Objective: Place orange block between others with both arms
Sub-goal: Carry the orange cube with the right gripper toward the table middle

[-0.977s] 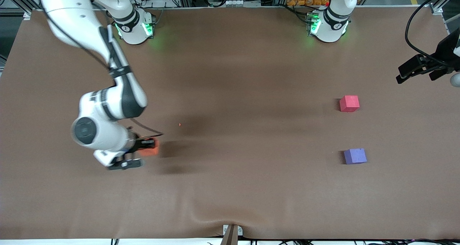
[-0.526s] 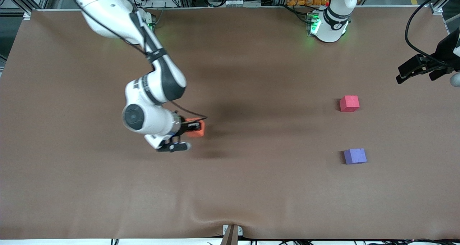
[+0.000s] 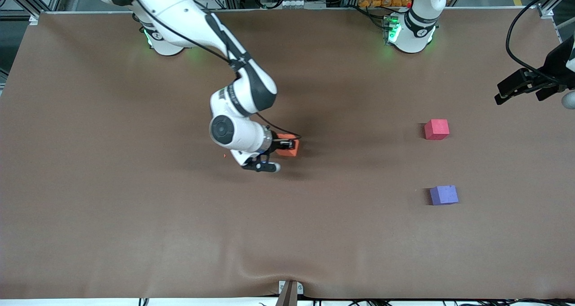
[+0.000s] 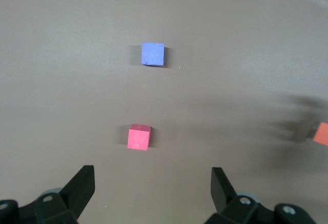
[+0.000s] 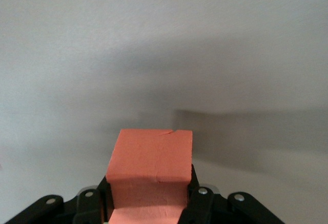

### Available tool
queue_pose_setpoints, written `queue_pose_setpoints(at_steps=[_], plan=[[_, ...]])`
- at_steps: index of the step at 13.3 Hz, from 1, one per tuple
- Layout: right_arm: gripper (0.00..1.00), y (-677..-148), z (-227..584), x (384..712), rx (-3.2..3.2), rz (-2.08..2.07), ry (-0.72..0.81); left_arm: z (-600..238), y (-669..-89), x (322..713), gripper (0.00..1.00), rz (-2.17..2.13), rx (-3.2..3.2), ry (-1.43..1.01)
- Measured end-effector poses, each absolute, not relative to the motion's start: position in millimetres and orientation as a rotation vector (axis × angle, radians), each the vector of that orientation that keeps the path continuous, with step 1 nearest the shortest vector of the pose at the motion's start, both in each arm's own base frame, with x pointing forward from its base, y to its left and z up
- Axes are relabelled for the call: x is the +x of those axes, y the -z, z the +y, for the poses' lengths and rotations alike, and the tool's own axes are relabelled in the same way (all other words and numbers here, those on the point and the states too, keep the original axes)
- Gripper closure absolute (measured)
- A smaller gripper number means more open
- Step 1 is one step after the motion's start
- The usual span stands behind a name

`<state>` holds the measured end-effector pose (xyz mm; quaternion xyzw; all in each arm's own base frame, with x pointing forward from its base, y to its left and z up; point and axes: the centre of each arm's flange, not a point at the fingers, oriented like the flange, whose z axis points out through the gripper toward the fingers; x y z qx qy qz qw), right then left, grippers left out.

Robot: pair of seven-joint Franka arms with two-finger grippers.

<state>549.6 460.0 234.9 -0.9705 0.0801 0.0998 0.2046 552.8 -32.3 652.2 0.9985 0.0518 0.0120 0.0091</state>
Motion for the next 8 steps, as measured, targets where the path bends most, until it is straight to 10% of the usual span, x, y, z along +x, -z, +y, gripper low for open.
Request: queue_pose_setpoints(at_steps=[8], plan=[[0.43,-224.1,514.5,509.3,-2.694,0.237,-0.202,-32.3,-652.2,552.8,0.0,0.162,3.119,-0.038]])
